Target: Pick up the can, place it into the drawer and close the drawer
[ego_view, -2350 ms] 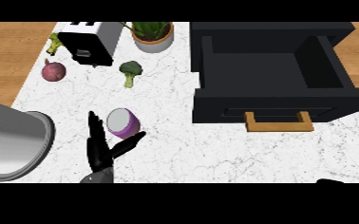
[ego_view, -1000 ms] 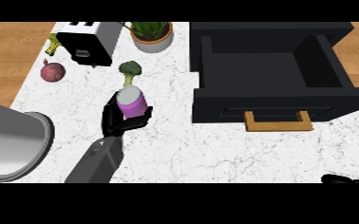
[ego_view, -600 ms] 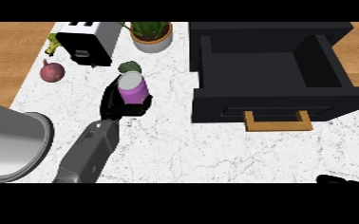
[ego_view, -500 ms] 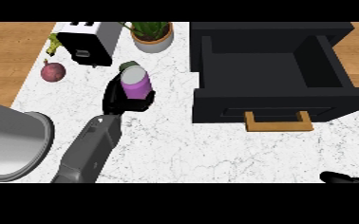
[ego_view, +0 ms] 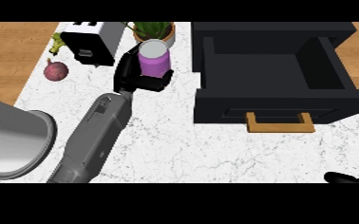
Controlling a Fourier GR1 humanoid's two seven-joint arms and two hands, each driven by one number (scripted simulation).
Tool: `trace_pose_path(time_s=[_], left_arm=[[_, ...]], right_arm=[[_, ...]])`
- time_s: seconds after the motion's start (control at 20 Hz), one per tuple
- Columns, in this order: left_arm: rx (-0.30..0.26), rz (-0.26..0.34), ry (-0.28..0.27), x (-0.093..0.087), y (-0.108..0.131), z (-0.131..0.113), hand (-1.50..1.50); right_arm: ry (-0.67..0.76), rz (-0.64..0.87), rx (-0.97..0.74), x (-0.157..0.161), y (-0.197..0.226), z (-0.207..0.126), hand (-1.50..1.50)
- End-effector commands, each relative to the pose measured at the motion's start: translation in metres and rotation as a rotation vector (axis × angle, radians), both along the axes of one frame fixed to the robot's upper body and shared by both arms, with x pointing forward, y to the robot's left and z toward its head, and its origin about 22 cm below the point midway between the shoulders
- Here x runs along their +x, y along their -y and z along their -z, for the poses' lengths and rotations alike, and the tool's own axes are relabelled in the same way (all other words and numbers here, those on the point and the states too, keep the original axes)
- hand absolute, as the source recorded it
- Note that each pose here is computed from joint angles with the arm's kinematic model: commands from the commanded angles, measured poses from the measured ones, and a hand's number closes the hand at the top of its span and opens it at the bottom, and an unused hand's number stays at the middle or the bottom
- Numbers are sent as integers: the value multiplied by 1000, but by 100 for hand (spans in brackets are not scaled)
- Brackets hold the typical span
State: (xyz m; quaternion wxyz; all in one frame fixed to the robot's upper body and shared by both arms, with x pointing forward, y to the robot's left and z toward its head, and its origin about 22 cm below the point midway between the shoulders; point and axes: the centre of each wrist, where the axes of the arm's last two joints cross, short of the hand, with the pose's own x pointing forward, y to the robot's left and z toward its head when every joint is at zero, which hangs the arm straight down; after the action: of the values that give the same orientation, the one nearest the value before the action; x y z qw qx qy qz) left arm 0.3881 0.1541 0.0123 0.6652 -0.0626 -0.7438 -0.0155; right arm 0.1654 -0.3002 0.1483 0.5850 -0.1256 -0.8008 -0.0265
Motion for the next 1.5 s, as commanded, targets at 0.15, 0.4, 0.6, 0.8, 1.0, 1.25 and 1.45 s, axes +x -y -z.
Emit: trace_pose_path(time_s=[0.15, 0.4, 0.6, 0.8, 1.0, 1.25, 1.45], left_arm=[[6, 39, 31, 8, 51, -70, 150], [7, 60, 42, 11, 84, -142, 150], [55, 63, 42, 18, 99, -161, 150], [69, 84, 50, 25, 112, -199, 150], [96, 86, 55, 25, 134, -222, 150], [135, 58, 46, 32, 154, -238, 150], [160, 63, 15, 42, 158, -235, 150]], right_arm=[[0, 4, 16, 2, 16, -9, -150], [4, -9, -9, -7, -1, -8, -150], [12, -16, -18, -2, 17, -1, -150], [27, -8, 0, -10, -5, -1, -150], [24, -6, 24, 2, -13, 1, -150], [23, -19, 13, 8, 9, -7, -150], [39, -27, -18, 7, 4, -17, -150]])
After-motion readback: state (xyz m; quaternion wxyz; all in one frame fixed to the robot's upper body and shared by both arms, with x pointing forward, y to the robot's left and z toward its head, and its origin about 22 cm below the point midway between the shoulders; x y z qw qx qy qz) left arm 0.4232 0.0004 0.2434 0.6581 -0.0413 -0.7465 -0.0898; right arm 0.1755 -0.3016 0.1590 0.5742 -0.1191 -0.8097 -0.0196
